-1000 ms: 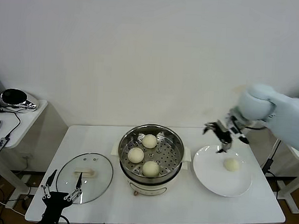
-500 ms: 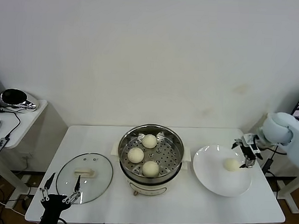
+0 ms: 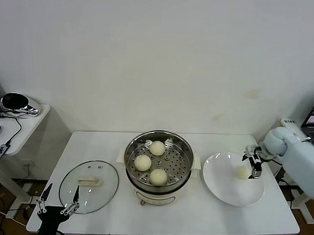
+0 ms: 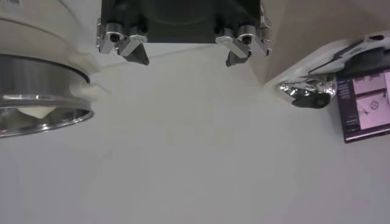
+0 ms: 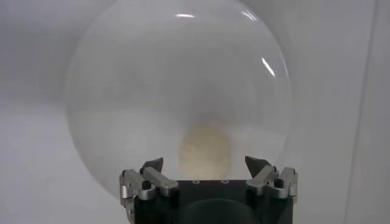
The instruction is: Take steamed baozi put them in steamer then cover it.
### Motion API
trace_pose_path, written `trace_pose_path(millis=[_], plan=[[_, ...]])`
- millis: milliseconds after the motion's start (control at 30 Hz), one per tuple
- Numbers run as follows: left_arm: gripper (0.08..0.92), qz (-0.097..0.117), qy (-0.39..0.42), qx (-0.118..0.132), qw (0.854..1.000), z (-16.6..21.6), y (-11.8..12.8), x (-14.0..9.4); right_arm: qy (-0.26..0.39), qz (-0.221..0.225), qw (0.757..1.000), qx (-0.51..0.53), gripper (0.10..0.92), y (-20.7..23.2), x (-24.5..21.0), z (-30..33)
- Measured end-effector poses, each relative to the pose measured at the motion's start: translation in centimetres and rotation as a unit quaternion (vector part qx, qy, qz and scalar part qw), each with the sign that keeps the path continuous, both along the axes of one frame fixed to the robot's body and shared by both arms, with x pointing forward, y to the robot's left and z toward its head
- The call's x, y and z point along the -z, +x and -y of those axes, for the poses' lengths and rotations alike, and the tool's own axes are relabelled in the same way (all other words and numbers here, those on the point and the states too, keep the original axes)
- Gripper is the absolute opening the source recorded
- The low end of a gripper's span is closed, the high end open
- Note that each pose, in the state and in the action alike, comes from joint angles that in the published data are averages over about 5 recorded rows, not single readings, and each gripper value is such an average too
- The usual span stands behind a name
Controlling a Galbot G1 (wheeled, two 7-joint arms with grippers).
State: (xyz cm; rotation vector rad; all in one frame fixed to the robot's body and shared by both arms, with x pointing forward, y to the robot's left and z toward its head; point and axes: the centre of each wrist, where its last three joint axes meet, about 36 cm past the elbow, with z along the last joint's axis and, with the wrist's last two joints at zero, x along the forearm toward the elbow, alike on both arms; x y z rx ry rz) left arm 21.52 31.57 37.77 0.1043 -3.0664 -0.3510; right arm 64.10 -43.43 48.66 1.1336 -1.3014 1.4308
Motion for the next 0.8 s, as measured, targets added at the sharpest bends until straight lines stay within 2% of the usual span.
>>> trace_pose_path(millis=[300,800], plan=[[0.823,0.000,-0.001,-0.001,1.000,0.0,0.0,0.1,-0.008,-0.011,1.000,0.018,0.803,1.0,2.4,-0.1],[0.823,0.001,0.000,-0.003,1.000,-0.1,0.0,0.1,-0.013,-0.016,0.999,0.033,0.577,1.2,3.2,0.3]])
